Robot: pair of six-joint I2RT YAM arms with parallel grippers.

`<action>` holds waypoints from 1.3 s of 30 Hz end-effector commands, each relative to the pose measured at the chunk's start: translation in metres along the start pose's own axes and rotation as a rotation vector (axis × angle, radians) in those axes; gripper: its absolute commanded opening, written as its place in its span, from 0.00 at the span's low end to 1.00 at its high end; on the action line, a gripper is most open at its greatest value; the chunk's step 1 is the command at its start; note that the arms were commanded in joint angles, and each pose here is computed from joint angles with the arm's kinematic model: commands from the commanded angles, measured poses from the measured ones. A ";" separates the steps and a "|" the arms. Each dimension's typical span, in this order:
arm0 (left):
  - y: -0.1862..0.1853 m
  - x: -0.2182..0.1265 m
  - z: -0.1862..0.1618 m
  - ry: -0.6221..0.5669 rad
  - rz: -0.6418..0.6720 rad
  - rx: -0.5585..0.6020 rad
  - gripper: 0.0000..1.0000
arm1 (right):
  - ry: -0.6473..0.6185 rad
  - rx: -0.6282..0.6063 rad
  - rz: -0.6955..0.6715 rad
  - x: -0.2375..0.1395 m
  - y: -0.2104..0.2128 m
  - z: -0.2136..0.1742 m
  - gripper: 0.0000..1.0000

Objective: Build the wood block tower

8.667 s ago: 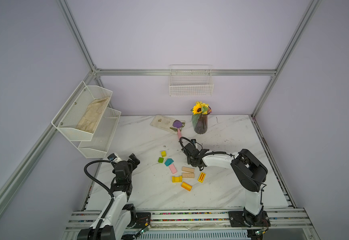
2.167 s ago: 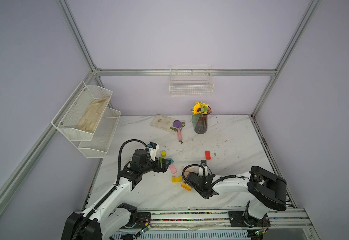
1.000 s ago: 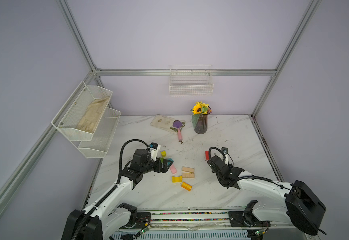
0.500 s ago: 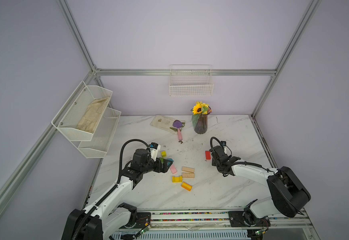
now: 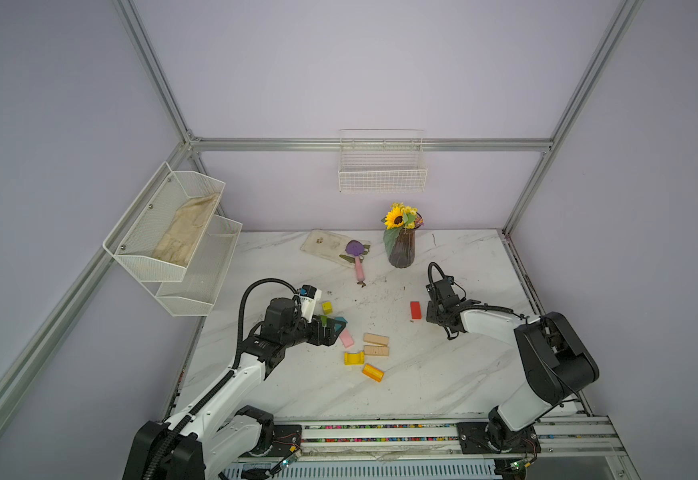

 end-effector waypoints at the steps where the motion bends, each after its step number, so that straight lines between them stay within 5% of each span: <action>1: -0.004 -0.004 -0.007 -0.028 -0.046 0.028 1.00 | 0.020 -0.004 0.054 0.003 0.007 0.007 0.07; 21: 0.001 -0.005 -0.007 -0.027 0.015 0.011 1.00 | 0.075 -0.071 0.124 0.035 0.035 0.022 0.17; 28: 0.002 -0.006 -0.008 -0.028 0.025 0.008 1.00 | 0.057 -0.063 0.136 0.030 0.032 0.020 0.30; 39: 0.003 -0.005 -0.008 -0.025 0.034 0.003 1.00 | 0.034 -0.068 0.130 0.021 0.025 0.016 0.29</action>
Point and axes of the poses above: each gripper's point midway between its finger pads, its own x axis out along the fingers, its own y axis along the line the jaws close on, z = x × y, the point moved 8 cm from there along -x, back along the fingers, and after that the axes turned 2 degrees about x, right-handed, at the moved point
